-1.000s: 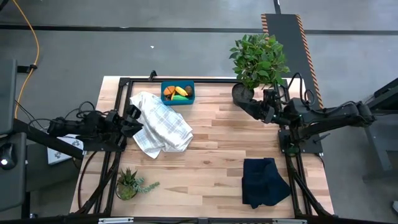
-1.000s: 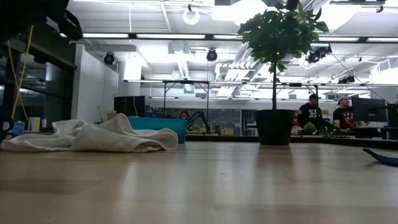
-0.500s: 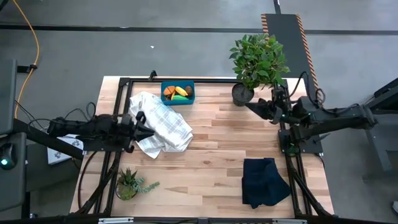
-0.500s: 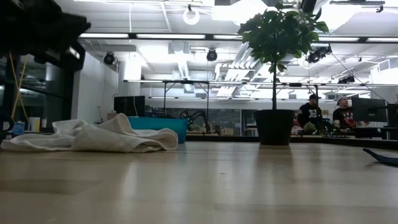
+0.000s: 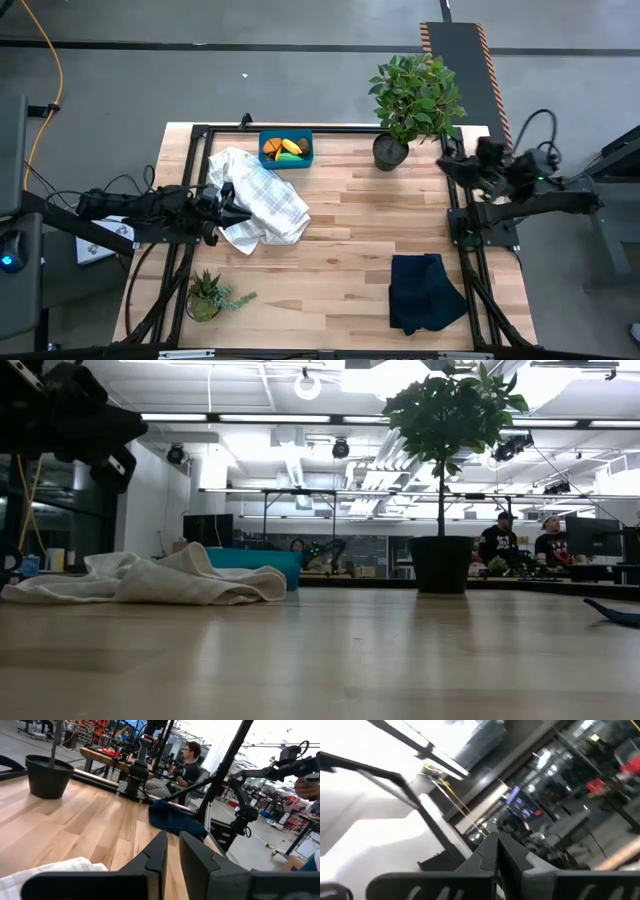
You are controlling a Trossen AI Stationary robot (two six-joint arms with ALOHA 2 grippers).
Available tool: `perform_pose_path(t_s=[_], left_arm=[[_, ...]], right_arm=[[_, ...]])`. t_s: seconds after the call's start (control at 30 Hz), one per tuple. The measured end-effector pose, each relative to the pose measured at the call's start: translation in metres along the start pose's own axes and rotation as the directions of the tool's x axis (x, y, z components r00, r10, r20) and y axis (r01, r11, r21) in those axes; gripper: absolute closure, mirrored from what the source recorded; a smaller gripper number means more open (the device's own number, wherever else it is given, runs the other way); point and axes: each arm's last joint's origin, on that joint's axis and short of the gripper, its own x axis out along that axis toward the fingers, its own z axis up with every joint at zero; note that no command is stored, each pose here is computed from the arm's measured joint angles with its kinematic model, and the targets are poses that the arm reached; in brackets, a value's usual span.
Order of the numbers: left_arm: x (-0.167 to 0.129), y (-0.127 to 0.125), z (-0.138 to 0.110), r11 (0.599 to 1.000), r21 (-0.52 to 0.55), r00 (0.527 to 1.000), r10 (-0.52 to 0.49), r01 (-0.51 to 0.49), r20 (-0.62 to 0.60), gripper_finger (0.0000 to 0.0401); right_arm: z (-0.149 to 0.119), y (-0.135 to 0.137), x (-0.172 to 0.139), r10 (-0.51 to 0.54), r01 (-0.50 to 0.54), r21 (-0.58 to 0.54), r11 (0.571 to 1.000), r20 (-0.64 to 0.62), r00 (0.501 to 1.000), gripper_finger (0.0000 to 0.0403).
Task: Pick and placing Produce into tupperware
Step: Return to home Position
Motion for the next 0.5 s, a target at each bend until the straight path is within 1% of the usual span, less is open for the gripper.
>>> perform_pose_path(t_s=[0.13,0.27,0.37,0.5], left_arm=[[0.000,0.000,0.000,1.000,0.000,1.000,-0.001,0.001,0.000,0.0361],[0.000,0.000,0.000,1.000,0.001,1.000,-0.001,0.001,0.000,0.0361],[0.000,0.000,0.000,1.000,0.001,1.000,-0.001,0.001,0.000,0.0361],[0.000,0.000,0.000,1.000,0.003,1.000,-0.001,0.001,0.000,0.0361]], right_arm=[[0.010,0.009,-0.016,0.102,-0.100,-0.112,0.989,0.014,0.995,0.0403],[0.020,0.017,-0.031,0.185,-0.164,-0.268,0.949,0.054,0.981,0.0403],[0.014,0.013,-0.039,0.264,-0.224,-0.354,0.908,0.069,0.962,0.0403],[-0.003,-0.002,-0.052,0.352,-0.253,-0.423,0.870,0.172,0.920,0.0403]])
